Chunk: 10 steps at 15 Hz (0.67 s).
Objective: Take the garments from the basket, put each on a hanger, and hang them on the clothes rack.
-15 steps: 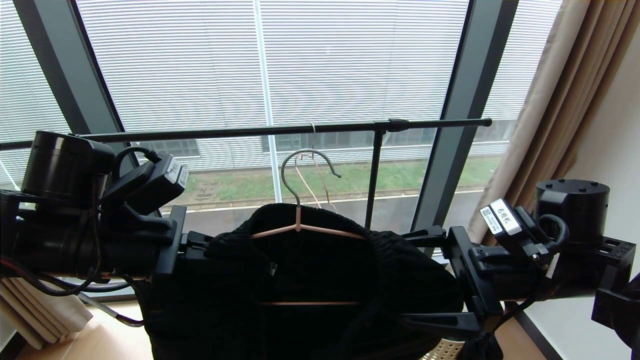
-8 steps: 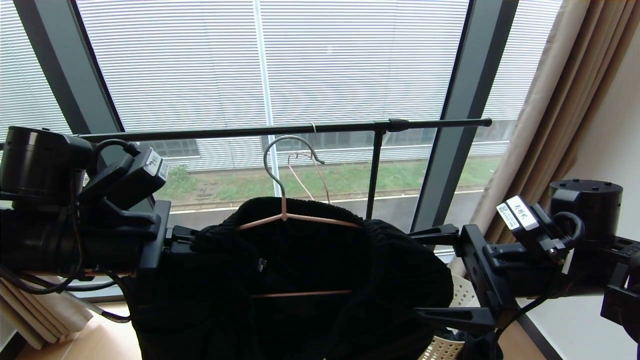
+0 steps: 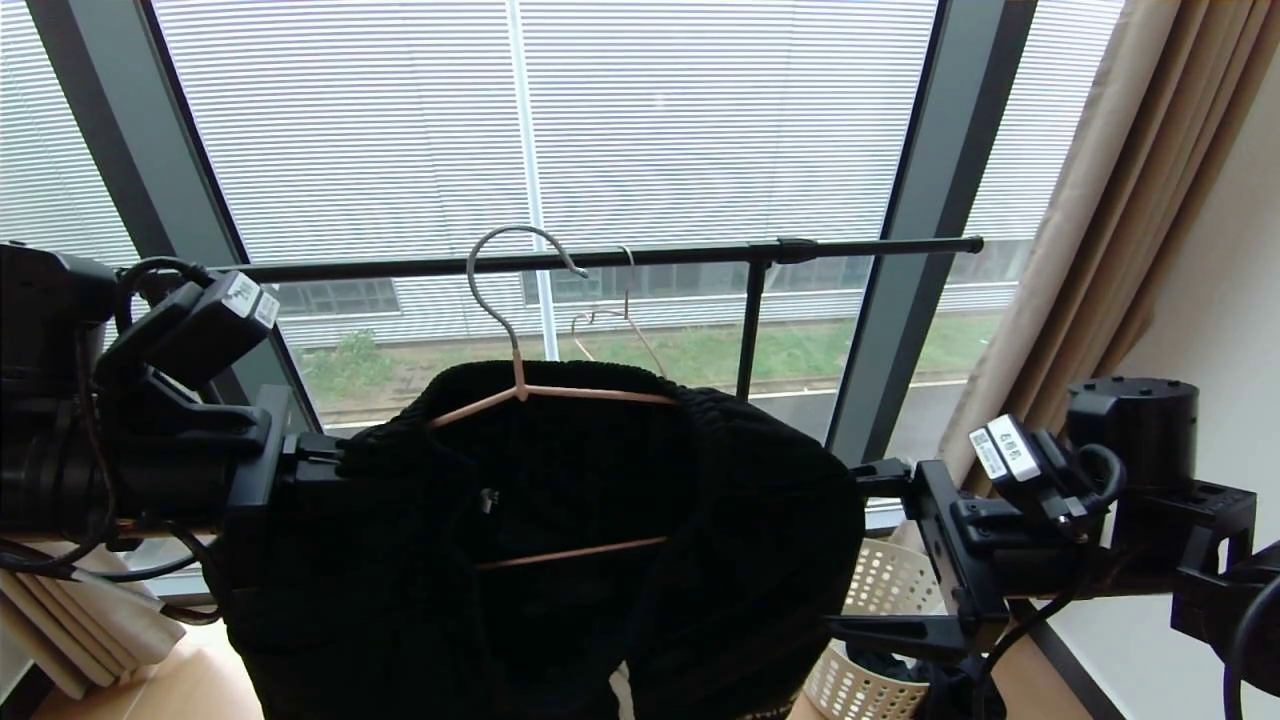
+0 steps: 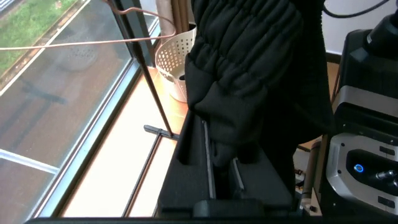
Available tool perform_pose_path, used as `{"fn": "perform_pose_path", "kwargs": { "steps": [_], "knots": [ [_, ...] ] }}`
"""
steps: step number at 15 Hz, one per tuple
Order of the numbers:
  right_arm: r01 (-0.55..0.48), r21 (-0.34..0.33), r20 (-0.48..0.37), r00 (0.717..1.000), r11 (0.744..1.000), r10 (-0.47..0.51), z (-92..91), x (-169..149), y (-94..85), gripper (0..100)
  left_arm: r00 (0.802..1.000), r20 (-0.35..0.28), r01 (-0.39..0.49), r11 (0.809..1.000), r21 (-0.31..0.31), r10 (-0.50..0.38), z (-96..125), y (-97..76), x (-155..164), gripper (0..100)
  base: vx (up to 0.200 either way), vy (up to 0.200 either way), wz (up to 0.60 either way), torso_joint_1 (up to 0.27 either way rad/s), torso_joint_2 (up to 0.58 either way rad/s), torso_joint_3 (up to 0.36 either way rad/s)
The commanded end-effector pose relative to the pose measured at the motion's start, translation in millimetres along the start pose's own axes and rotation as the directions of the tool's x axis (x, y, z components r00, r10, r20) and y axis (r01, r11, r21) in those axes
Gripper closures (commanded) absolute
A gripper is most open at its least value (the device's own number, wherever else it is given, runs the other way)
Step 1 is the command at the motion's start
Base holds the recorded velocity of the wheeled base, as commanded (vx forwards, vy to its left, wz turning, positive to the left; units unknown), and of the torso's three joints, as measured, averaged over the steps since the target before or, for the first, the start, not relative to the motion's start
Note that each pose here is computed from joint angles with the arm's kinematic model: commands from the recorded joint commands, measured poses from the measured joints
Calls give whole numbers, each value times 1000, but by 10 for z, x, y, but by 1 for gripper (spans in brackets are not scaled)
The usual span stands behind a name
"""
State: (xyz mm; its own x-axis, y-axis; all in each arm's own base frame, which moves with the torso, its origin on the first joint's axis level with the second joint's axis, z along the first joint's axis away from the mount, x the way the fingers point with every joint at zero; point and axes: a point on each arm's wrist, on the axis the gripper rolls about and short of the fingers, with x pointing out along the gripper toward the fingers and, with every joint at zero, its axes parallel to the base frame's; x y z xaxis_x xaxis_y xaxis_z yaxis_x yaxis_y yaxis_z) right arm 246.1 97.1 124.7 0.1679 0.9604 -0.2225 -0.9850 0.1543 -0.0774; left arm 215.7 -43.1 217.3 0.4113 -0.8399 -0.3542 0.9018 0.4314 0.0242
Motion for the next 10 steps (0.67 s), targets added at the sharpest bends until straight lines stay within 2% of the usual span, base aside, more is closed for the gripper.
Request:
{"fn": "perform_pose_path", "kwargs": {
  "steps": [1, 3, 6, 8, 10],
  "knots": [
    [-11, 37, -37, 999, 999, 13, -207, 95, -87, 0, 1000, 1, -15, 1000, -19, 15, -9, 14, -30, 100, 0, 0, 0, 0, 0, 0],
    [-10, 64, -61, 998, 998, 14, -325, 163, -153, 0, 1000, 7, -18, 999, -37, 19, 20, 22, -36, 100, 0, 0, 0, 0, 0, 0],
    [67, 88, -139, 989, 994, -54, -471, 293, -279, 0, 1000, 14, -10, 998, -64, 10, 33, 18, -38, 100, 0, 0, 0, 0, 0, 0],
    [78, 94, -153, 986, 993, -63, -506, 370, -341, 0, 1000, 27, -3, 997, -73, 5, 49, -24, -74, 100, 0, 0, 0, 0, 0, 0],
    [90, 128, -150, 986, 988, -71, -494, 387, -381, 0, 999, 41, -5, 996, -91, 9, 89, -64, -116, 100, 0, 0, 0, 0, 0, 0]
  ]
}}
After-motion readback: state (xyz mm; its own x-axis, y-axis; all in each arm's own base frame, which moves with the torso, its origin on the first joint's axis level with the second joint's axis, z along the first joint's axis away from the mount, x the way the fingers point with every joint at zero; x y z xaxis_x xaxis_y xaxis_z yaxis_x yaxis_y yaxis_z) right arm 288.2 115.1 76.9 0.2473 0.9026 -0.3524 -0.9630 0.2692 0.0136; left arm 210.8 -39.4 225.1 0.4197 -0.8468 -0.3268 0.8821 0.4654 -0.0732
